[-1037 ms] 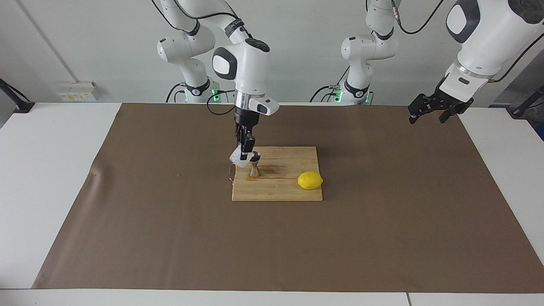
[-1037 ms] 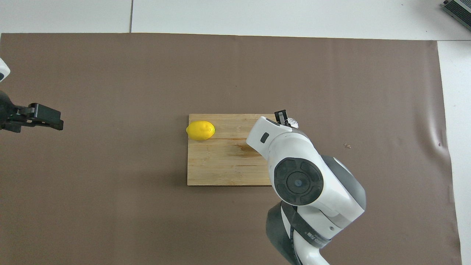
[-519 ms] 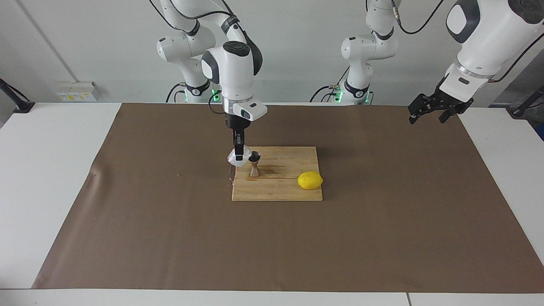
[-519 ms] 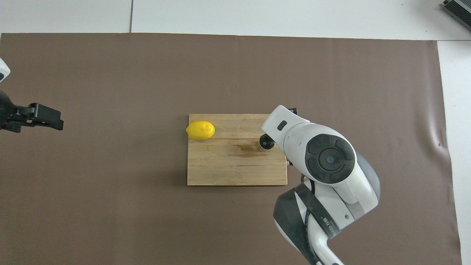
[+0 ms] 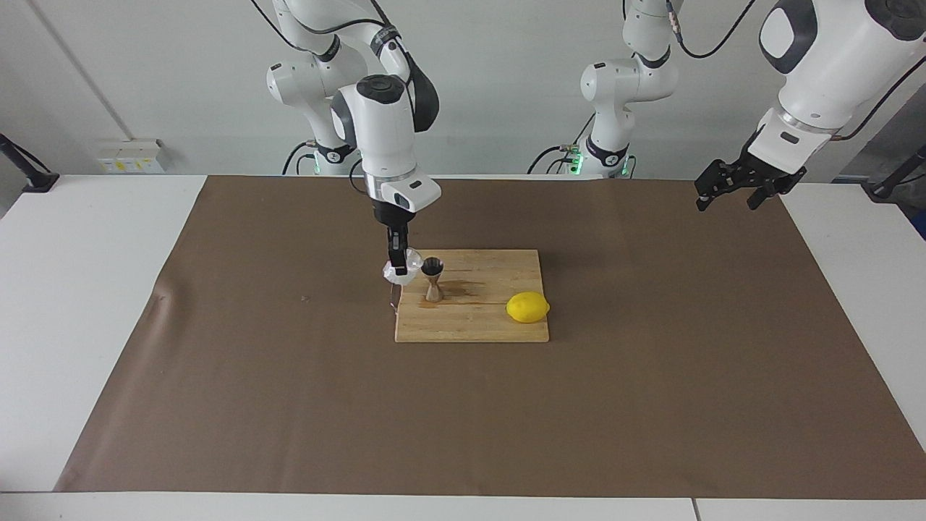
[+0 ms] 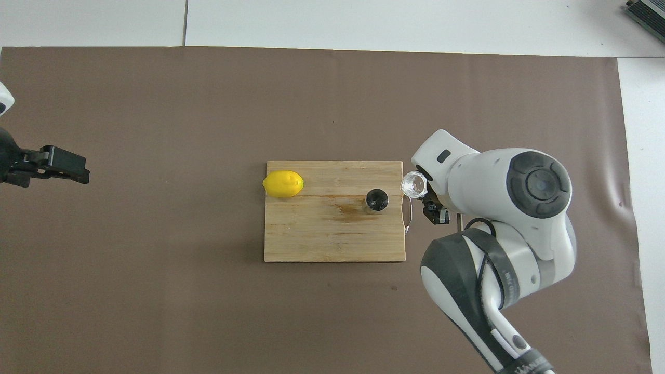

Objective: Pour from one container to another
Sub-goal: 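Carry the white cup with the right gripper back to its spot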

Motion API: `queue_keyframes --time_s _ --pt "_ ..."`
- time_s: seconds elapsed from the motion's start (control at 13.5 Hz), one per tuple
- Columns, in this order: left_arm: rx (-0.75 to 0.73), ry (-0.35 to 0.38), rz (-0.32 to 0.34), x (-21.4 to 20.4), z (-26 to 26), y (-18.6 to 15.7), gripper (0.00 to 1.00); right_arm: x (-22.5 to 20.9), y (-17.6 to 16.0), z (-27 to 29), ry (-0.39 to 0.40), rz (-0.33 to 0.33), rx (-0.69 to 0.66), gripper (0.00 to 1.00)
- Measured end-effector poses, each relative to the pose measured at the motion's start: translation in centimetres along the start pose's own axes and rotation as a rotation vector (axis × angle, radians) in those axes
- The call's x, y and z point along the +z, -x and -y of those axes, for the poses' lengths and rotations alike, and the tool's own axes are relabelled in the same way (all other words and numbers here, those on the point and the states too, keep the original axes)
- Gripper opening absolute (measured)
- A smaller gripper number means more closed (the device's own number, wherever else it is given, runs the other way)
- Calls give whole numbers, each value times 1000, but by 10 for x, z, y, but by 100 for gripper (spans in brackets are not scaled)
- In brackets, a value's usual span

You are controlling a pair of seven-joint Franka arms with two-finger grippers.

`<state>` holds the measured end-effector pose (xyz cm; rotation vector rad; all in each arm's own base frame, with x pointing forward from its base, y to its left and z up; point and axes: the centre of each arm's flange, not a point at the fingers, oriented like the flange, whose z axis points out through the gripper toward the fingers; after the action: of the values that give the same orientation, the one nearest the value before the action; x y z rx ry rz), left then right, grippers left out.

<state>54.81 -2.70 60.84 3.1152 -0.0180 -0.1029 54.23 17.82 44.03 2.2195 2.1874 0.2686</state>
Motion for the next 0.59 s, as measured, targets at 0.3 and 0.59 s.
queue_keyframes --time_s 0.3,0.59 --pt "0 0 0 0 0 0 100 18 82 -6 -88 -121 85 48" --pt "0 0 0 0 0 0 100 43 146 5 -147 -207 128 48"
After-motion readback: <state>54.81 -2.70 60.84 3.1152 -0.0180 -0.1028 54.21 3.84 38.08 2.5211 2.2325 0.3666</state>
